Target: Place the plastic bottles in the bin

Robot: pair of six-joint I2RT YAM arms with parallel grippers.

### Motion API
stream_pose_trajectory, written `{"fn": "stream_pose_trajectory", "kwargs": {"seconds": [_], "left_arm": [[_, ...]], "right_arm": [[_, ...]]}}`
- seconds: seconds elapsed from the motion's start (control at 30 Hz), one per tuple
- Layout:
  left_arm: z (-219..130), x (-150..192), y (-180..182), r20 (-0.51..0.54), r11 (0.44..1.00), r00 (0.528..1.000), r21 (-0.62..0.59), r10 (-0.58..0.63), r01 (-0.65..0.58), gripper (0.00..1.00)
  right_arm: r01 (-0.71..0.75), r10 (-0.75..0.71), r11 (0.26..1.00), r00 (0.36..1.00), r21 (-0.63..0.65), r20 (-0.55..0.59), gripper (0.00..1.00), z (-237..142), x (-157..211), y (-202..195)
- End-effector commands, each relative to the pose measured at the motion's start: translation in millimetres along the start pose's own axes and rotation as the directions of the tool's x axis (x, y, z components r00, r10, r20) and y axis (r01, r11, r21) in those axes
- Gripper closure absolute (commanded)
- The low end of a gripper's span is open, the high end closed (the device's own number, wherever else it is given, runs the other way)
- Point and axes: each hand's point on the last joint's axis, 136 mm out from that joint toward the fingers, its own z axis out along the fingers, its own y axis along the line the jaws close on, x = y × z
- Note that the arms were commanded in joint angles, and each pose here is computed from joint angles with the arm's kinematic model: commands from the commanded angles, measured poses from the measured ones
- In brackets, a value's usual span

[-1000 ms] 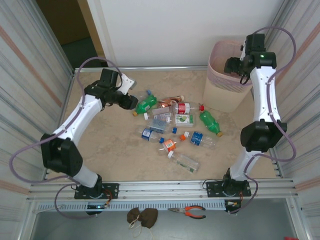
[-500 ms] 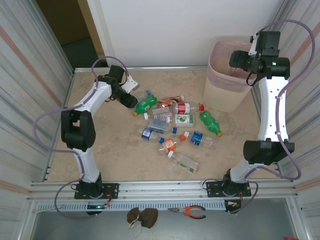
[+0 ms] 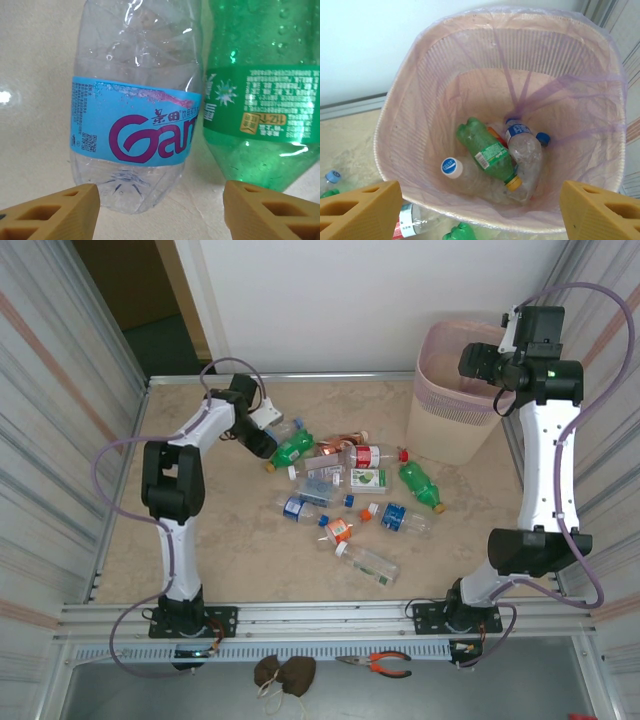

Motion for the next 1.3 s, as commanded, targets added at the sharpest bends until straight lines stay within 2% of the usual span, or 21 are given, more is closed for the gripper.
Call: {"fn": "stream_pose_trajectory", "kwargs": {"seconds": [0.0, 0.3, 0.5, 0.67, 0.97, 1.27], "left_arm": [[0.3, 0.1, 9.9, -0.025, 0.999, 0.999, -0.029, 0.022, -0.022, 0.34], [1.3, -15.4, 21.3, -0.004, 0.998, 0.999, -0.045, 0.046, -0.046, 0.30], [21.2, -16.7, 22.6, -0.028, 0.998, 0.998, 0.007, 0.056, -0.056, 0.24], [41.0, -7.1, 24.4, -0.057, 0.998, 0.998, 0.045, 0.034, -0.032, 0.24], [55.9, 3.1, 21.8, -0.069, 0.996, 0.998, 0.084, -0.003, 0.009, 0.30], [44.2, 2.6, 17.7, -0.037, 0.996, 0.998, 0.079, -0.043, 0.046, 0.39]], "right_arm": [[-0.010, 0.010, 1.000, 0.999, -0.011, 0.037, 0.19, -14.7, -4.0, 4.3], [0.001, 0.000, 1.000, 0.999, -0.014, 0.036, 0.20, -13.8, -2.9, 7.6], [0.009, -0.009, 1.000, 1.000, -0.012, 0.030, 0.19, -9.5, -1.9, 8.5], [0.014, -0.014, 1.000, 1.000, -0.010, 0.021, 0.19, -6.4, 1.0, 9.2], [0.018, -0.017, 1.000, 1.000, -0.013, 0.019, 0.19, -3.0, 3.5, 11.7], [0.021, -0.020, 1.000, 0.999, -0.020, 0.031, 0.20, -6.6, 5.3, 14.9]]}}
